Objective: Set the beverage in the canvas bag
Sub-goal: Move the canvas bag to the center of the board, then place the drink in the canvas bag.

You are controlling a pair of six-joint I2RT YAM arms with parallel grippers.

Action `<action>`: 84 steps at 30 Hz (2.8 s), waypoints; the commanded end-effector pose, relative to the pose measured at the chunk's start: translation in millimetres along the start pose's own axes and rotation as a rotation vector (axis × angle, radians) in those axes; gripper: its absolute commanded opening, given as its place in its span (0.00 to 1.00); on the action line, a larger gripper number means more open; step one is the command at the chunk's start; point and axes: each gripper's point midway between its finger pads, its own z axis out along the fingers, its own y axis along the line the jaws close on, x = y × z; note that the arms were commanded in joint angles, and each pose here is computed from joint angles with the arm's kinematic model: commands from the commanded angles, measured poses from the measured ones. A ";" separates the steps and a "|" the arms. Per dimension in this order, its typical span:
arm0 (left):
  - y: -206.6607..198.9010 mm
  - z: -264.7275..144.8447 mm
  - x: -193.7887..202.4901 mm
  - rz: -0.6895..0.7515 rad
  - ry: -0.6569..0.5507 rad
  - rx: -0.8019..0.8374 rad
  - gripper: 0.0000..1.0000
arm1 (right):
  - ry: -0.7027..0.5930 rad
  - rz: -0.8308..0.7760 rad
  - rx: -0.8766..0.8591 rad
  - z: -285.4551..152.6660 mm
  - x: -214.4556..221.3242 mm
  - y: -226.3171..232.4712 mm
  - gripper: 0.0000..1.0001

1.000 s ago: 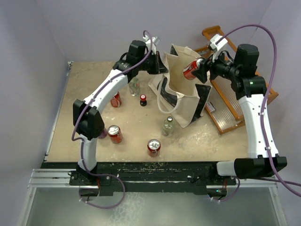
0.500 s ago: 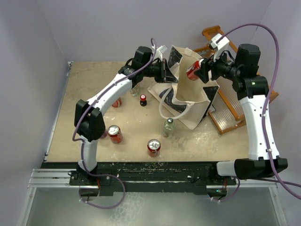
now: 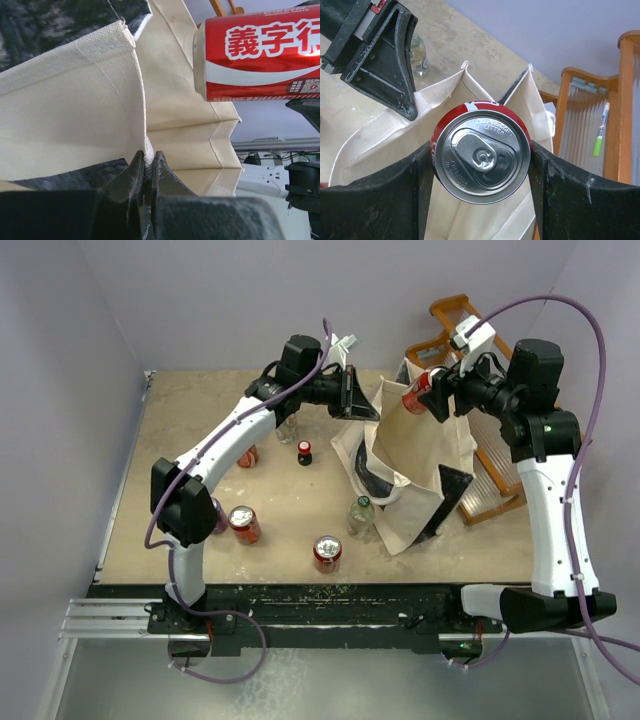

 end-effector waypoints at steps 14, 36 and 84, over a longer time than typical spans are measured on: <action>-9.0 5.1 7.4 -0.008 0.054 0.097 0.13 | 0.003 -0.151 -0.067 4.9 2.8 6.0 0.03; 42.8 -11.8 -59.0 0.591 -0.027 -0.242 0.99 | 0.076 -0.170 -0.206 35.8 37.7 27.6 0.00; 46.7 14.6 -61.0 0.683 -0.117 -0.173 0.18 | 0.168 -0.274 -0.175 122.4 118.0 23.5 0.00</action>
